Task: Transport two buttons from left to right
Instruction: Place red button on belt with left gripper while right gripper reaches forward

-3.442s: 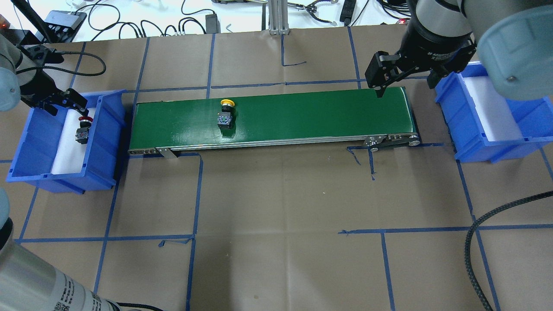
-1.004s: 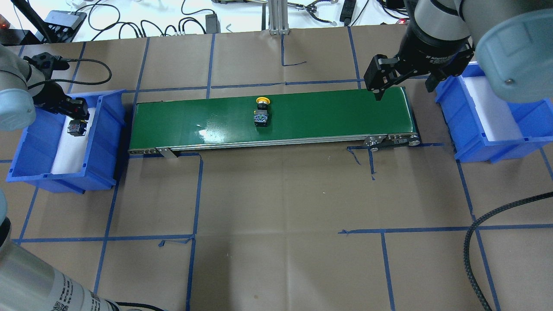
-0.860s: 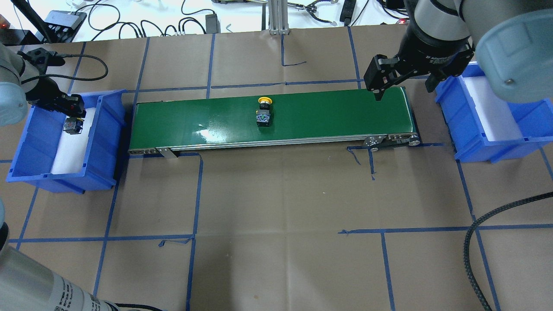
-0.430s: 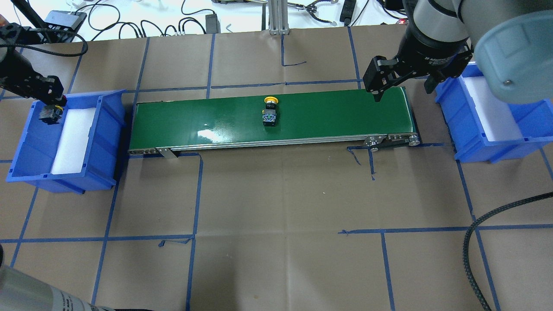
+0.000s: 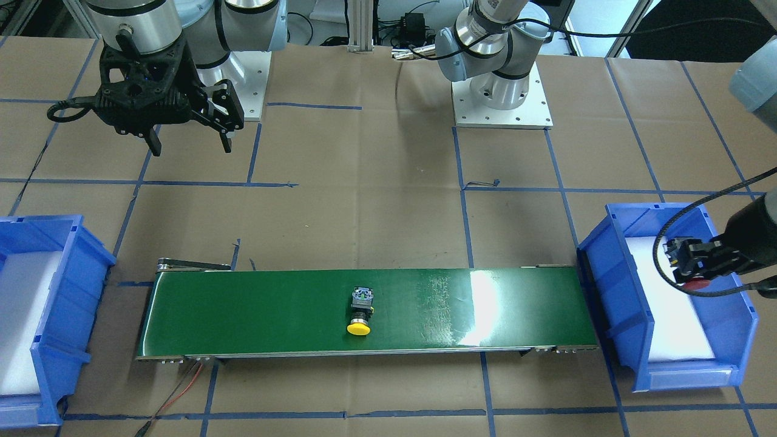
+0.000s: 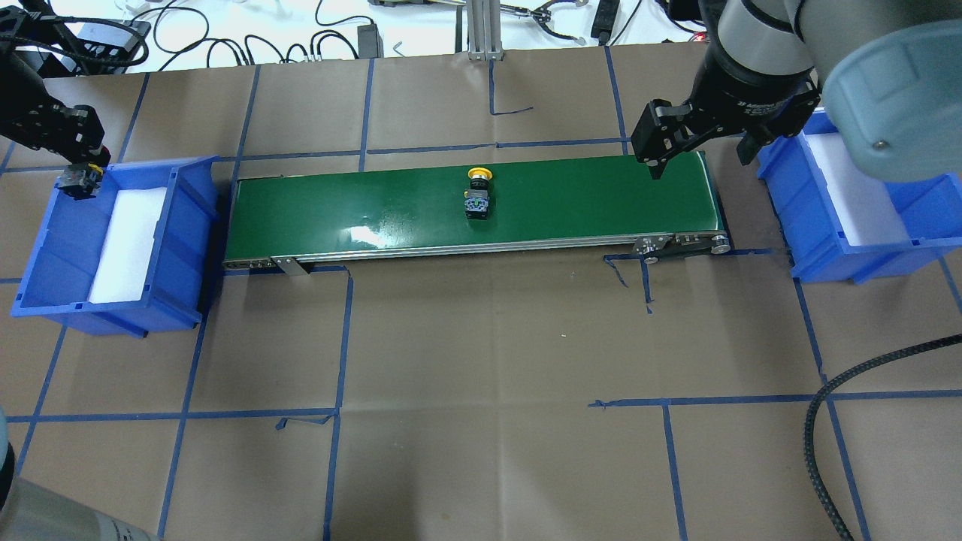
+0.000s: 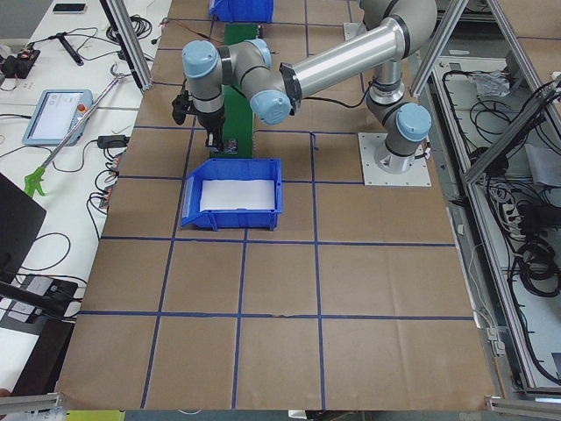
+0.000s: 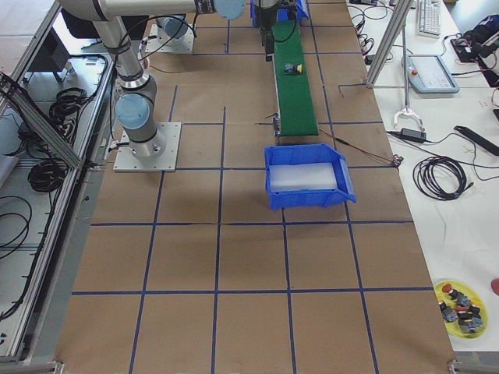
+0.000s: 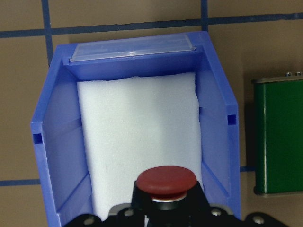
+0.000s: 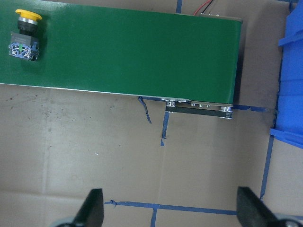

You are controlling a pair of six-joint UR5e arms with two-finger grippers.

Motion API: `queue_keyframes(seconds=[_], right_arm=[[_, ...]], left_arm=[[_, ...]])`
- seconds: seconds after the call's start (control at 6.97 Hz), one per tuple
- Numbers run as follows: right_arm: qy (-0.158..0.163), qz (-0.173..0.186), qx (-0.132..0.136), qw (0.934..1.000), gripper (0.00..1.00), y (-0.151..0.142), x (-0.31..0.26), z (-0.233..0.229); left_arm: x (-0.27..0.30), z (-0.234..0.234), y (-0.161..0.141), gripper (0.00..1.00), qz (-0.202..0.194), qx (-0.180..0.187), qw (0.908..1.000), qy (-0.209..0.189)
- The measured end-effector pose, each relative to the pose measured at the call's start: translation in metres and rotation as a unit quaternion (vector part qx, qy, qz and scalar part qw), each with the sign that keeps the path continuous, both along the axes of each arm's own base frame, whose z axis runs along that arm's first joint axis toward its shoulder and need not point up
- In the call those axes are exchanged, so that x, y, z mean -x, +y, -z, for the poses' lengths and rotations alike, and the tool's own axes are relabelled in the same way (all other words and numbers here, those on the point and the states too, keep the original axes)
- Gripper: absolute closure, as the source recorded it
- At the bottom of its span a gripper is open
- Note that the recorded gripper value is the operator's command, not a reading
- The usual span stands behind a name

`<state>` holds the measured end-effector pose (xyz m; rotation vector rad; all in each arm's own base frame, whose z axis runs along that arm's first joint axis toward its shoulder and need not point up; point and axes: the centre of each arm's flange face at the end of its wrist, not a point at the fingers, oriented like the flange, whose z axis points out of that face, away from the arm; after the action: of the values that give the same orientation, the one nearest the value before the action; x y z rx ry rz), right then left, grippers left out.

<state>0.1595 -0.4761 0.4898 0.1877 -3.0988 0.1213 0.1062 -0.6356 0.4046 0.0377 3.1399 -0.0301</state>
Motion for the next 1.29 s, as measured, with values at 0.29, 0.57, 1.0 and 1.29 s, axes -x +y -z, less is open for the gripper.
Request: queue_keyframes(seconds=[0.29, 0.57, 1.0, 1.29], right_arm=[[-0.007, 0.005, 0.011, 0.9999, 0.0, -0.022, -0.002, 0.032], [-0.02, 0.014, 0.005, 0.9997, 0.0, -0.047, -0.007, 0.064], [-0.019, 0.016, 0.005, 0.9997, 0.0, -0.1, -0.007, 0.12], [-0.017, 0.017, 0.001, 0.9997, 0.0, -0.121, -0.006, 0.132]], left_arm=[[0.084, 0.008, -0.008, 0.95, -0.009, -0.007, 0.9999, -0.008], [0.126, 0.021, -0.007, 0.95, -0.007, -0.019, 0.9998, -0.006], [0.164, 0.048, -0.009, 0.95, 0.023, -0.035, 0.9991, -0.004], [0.174, 0.079, -0.013, 0.95, 0.053, -0.016, 0.9984, -0.008]])
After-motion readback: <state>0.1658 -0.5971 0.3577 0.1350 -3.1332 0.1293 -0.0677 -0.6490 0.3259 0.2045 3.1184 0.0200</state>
